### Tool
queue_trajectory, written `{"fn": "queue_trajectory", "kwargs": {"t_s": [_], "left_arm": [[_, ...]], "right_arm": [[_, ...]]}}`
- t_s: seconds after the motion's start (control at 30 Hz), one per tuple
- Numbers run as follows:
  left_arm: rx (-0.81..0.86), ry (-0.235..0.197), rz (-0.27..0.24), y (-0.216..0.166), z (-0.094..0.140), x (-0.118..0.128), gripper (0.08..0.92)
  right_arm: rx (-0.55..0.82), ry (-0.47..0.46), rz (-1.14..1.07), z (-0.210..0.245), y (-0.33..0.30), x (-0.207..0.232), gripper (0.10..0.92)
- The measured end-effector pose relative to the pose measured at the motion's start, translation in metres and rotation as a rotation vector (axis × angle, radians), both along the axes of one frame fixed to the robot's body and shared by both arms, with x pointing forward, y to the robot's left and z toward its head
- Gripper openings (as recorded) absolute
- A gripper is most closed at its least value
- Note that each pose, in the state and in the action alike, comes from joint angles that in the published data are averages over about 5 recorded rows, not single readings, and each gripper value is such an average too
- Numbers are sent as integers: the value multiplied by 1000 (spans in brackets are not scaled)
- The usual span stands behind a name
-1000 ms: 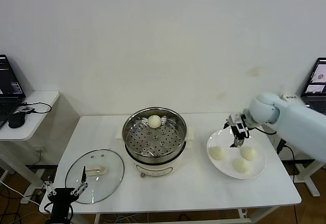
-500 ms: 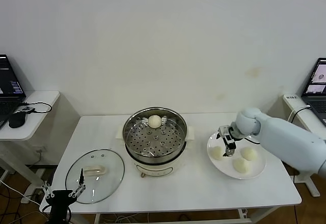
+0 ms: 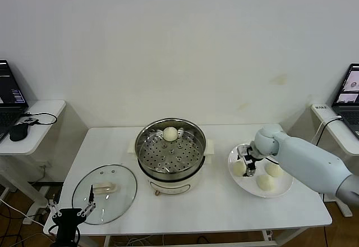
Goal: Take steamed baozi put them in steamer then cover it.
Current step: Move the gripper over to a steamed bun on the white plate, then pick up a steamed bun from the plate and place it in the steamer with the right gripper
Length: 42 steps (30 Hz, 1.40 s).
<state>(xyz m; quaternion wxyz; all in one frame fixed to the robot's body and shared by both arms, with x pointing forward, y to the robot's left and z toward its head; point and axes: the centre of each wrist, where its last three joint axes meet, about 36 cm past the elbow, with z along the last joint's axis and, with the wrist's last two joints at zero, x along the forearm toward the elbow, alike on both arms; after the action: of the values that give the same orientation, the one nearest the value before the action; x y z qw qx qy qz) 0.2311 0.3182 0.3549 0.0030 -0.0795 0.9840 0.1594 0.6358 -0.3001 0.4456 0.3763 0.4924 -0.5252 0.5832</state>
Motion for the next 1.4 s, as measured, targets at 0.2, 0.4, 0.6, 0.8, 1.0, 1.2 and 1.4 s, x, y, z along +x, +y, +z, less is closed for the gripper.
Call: {"fn": "queue_trajectory", "kwargs": {"t_s": [0.2,0.4,0.6,0.8,1.0,1.2,1.4], "left_arm": [[-1,2,0,-1,0,-1,823],[0,-2,0,-1,1,-2,823],[-1,-10,-5,-3,4,-1,823],[3,-19,-15,-2,8,1,823],[1,-29,-27,-3,10,5,823],[0,-41,-33,-2,11,10,823],[0,-55,-26,1,14,13,823]], "right_arm": [[4,3,1,4,0,1,634],[6,-3,5,26,-3,5,624],[21,-19,2,71,-8,8,619],[62,-64,24,138,5,12,621],[117,-118,57,209,40,16,630],[182,-127,90,244,98,18,636],[223,-112,111,247,171,24,636]]}}
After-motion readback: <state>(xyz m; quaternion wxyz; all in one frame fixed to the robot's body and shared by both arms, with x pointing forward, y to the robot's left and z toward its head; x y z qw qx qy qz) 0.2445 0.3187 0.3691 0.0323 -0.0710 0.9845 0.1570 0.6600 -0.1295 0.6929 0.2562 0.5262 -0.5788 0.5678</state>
